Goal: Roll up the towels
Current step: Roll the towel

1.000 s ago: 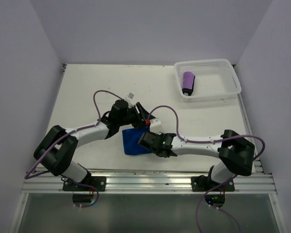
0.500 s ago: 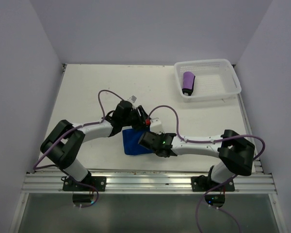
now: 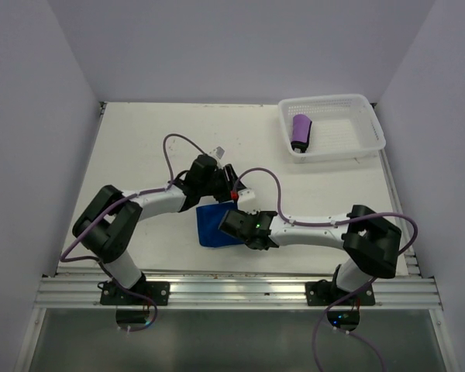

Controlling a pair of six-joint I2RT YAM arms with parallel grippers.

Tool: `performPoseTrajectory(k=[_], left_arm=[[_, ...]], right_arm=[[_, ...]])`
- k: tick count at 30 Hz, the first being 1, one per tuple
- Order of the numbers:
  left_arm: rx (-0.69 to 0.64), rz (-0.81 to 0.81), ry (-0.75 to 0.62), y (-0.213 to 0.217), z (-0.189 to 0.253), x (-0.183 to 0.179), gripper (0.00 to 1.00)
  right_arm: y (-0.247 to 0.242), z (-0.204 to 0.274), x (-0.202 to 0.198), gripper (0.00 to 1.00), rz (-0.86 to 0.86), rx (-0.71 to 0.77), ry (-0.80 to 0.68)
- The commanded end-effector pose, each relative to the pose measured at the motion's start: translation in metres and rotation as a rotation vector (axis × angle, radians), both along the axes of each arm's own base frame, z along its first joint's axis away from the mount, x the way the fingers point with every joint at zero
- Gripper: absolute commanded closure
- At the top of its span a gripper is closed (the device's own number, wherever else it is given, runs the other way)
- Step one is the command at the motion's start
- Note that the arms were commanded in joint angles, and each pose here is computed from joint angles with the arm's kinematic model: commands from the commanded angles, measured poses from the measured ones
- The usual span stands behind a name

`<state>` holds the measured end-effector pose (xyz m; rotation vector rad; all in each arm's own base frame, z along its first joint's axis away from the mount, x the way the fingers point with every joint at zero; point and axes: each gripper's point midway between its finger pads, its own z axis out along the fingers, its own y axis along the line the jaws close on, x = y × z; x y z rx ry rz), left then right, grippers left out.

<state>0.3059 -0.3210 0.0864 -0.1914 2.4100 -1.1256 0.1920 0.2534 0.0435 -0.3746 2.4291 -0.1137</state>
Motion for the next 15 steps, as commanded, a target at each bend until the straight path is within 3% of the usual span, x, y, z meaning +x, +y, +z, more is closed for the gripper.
performPoseTrajectory(k=[1, 8, 11, 12, 15], left_arm=[[0.029, -0.026, -0.032, 0.002, -0.004, 0.001, 0.48], [0.020, -0.041, -0.036, -0.002, -0.009, -0.002, 0.56], [0.028, -0.044, -0.043, -0.003, -0.012, -0.002, 0.74], [0.032, -0.047, -0.042, -0.004, -0.013, -0.002, 0.86], [0.044, -0.046, -0.043, -0.002, -0.017, -0.001, 1.00]], right_arm=[[0.002, 0.012, 0.010, 1.00, -0.038, 0.002, -0.049], [0.006, 0.013, 0.011, 1.00, -0.041, 0.006, -0.046], [0.005, 0.014, 0.012, 1.00, -0.043, -0.008, -0.048], [0.005, 0.016, 0.013, 1.00, -0.044, -0.012, -0.050], [0.004, 0.018, 0.013, 1.00, -0.052, -0.027, -0.050]])
